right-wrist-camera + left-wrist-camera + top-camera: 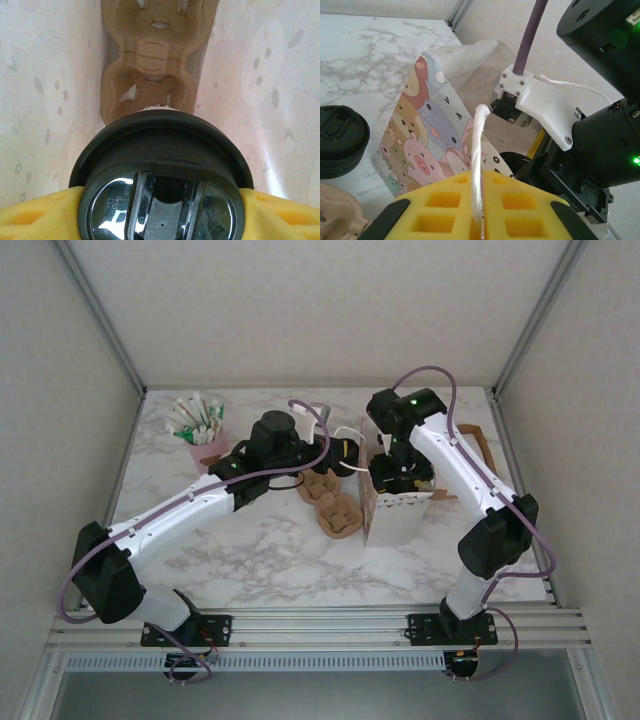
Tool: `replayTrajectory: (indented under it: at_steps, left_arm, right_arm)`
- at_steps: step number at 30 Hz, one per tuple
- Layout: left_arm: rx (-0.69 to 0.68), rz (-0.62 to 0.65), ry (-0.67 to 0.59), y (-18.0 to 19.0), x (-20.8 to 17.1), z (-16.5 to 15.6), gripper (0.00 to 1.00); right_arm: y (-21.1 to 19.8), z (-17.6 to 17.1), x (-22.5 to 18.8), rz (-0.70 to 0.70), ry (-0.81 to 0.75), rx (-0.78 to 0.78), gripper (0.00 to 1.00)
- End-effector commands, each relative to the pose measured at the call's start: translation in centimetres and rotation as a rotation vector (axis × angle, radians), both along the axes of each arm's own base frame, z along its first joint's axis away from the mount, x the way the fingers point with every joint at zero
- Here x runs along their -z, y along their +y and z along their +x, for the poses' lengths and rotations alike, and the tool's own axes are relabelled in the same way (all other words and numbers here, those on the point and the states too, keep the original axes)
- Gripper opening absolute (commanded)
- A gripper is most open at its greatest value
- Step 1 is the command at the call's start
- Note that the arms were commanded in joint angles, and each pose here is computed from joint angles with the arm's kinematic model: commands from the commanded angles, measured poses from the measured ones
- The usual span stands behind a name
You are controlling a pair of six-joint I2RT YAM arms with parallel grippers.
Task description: Pack the takeout coffee
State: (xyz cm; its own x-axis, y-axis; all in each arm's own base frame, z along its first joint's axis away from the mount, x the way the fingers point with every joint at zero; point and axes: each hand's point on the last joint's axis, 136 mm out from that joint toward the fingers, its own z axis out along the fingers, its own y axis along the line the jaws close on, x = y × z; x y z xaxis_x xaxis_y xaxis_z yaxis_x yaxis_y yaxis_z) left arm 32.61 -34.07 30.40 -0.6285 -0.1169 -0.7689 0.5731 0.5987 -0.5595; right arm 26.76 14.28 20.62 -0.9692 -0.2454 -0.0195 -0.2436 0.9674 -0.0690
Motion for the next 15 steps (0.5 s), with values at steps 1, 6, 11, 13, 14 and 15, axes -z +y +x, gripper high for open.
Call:
replayTrajectory:
  at_steps: [1,6,11,13,14,15]
  left_arm:
    - [-0.014,-0.023,-0.026,0.24,-1.42,-0.26,0.15]
    - [-0.023,-0.033,-0.030,0.40,-1.81,-0.31,0.28]
    - [-0.026,-0.037,-0.027,0.37,-1.87,-0.22,0.36]
    - [-0.030,-0.035,-0.022,0.39,-1.71,-0.17,0.40]
    - [-0.029,-0.035,-0.023,0.39,-1.69,-0.20,0.43]
    - [-0.031,-0.037,-0.022,0.42,-1.66,-0.20,0.46]
  right_arm:
    - [0.09,-0.13,-0.09,0.026,0.000,-0.007,0.75]
    - [0.34,0.09,-0.38,0.047,-0.023,-0.013,0.75]
    - [0.52,0.27,-0.54,0.071,-0.047,-0.021,0.75]
    - [0.54,0.35,-0.51,0.074,-0.053,-0.022,0.75]
    - [0.57,0.45,-0.42,0.076,-0.056,-0.021,0.75]
    - [0.68,0.46,-0.31,0.081,-0.056,-0.024,0.75]
